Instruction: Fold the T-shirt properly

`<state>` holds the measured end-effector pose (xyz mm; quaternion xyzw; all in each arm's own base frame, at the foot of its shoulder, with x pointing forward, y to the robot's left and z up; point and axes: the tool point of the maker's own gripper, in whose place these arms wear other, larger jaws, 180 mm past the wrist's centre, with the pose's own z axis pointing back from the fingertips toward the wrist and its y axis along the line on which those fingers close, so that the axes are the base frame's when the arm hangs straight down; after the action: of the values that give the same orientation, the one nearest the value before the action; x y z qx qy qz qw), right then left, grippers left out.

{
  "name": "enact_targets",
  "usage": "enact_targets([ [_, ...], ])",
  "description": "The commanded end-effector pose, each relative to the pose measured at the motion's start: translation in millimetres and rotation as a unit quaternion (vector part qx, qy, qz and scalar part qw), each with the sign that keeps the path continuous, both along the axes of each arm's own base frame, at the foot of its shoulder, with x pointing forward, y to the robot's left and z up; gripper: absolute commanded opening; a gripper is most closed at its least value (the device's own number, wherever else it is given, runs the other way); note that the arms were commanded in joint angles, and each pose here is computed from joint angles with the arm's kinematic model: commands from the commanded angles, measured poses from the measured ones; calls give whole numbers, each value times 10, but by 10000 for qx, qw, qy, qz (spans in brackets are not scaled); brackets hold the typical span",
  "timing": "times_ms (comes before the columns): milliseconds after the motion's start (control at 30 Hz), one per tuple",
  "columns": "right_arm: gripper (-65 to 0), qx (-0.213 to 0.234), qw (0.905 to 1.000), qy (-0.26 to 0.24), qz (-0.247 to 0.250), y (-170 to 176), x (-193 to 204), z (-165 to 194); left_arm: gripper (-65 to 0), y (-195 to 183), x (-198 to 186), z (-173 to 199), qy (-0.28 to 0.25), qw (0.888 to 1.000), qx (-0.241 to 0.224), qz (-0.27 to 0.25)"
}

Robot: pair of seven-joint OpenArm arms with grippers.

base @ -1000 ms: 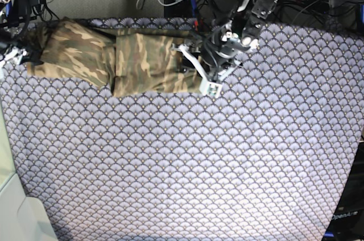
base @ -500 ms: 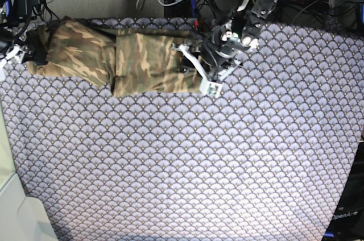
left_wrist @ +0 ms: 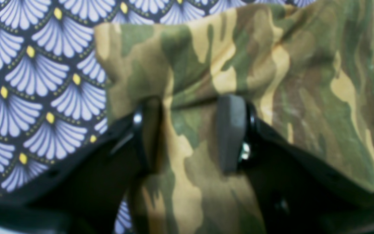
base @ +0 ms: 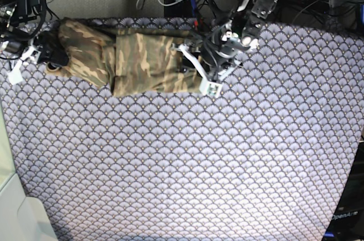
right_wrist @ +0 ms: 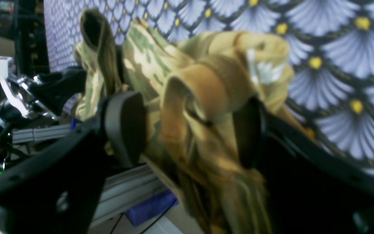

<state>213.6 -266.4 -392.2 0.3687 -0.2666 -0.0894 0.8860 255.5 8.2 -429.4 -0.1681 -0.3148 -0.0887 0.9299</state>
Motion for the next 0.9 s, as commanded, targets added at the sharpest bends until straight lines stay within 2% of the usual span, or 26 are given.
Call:
enact_targets([
  [0,-211,26,9997,-224,27,-13,86,123,-366,98,-104,-125,337,9992,223,48],
  [267,-213,108,9988,101,458,229,-50,-35,-366,92,-99,-121,337,9992,217,48],
  [367,-244,161,9982,153,564,321,-63,-81,-366,91,-94,-118,329,9992,209,58],
  [567,-394,214,9977,146,631,408,-47,-110,-366,91,-101,-122,336,9992,209,58],
  [767,-613,200,9978,87,619,400,-5,-85,-366,88,-103,-116,330,9992,202,56],
  [867,-650,156,9981,-1,598,373,44,-45,-366,74,-97,-96,313,9993,176,54],
])
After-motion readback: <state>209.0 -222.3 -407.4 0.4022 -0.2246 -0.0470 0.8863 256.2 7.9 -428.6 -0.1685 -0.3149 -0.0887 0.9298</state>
